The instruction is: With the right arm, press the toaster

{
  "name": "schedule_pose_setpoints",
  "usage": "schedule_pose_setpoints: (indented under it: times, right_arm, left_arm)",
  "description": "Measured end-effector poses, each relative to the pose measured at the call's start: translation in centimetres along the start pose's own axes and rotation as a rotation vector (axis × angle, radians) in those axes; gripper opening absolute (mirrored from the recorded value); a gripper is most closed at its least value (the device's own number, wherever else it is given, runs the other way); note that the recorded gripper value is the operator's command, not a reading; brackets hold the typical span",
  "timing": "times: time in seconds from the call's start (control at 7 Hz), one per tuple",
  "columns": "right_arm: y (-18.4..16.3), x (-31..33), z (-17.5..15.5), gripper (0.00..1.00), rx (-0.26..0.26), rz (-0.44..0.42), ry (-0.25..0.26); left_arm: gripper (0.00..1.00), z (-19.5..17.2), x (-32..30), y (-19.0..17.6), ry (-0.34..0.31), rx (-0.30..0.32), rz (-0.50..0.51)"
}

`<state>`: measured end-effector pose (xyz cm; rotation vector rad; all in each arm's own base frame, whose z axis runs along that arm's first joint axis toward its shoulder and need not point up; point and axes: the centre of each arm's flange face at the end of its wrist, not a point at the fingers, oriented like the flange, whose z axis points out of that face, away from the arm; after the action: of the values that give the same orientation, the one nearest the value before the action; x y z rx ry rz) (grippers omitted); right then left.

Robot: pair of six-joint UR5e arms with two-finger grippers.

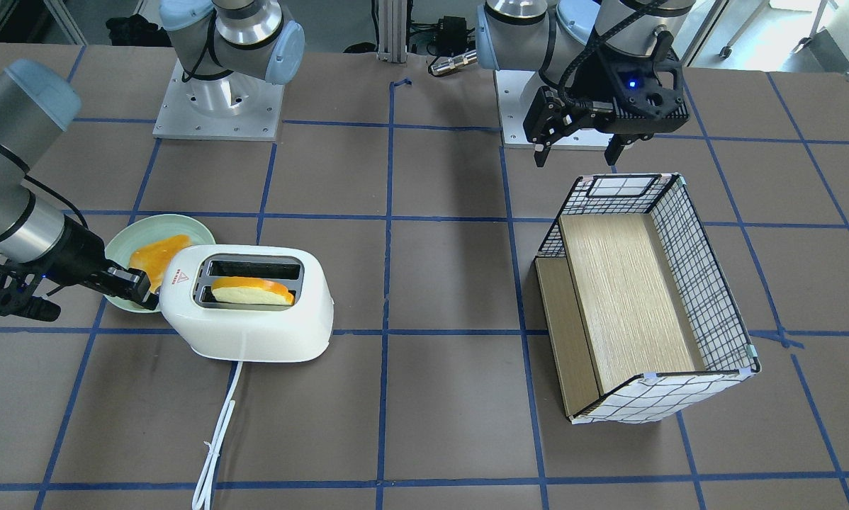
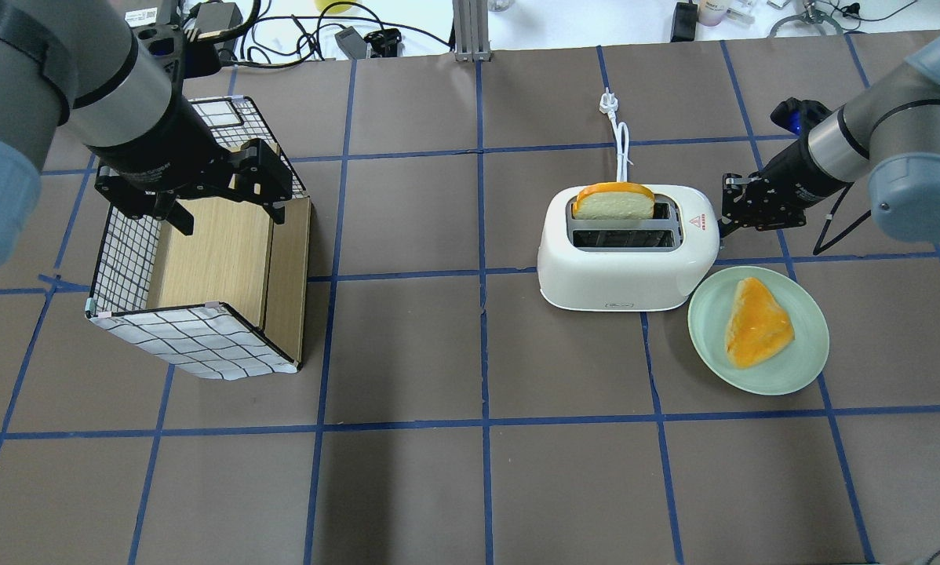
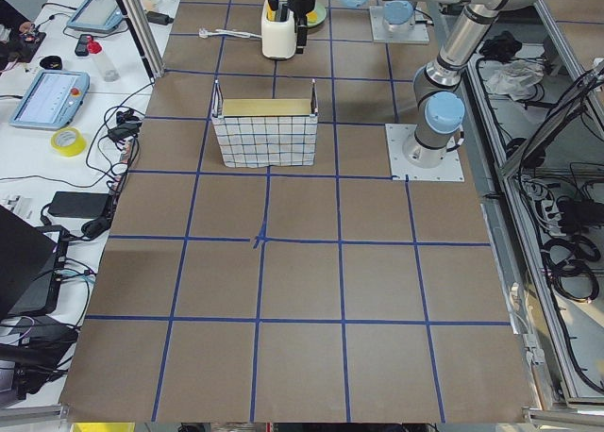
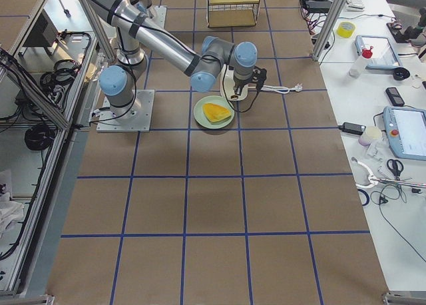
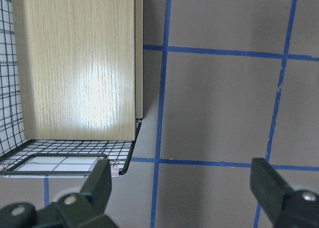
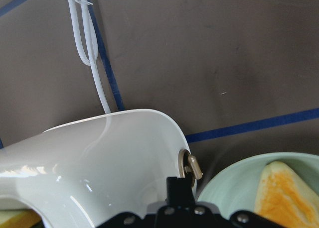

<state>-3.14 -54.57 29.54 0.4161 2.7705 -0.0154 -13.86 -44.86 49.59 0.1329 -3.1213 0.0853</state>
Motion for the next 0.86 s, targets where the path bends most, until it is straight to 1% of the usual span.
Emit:
schedule_pose_setpoints:
  times: [0.14,0.29,0.57,0.86]
  right_arm:
    - [-0.1,-0.6,-2.0,0.8,0.006,0.006,0.013]
    - [-0.4,-1.1,-4.3,1.0,0.008,0.008,0.034]
    - [-0.3,-1.8,-8.0,1.0,0.013,0.004,0.115]
    - [1.3,-2.5,-10.7,1.0,0.025,-0.003,0.176]
  left_arm:
    - [1.0,0.0,0.0,0.0,0.0,0.0,0.0]
    - [1.0,0.0,0.0,0.0,0.001,0.0,0.0]
    - [1.0,0.0,0.0,0.0,0.0,0.0,0.0]
    - [1.0,0.0,0.0,0.0,0.0,0.0,0.0]
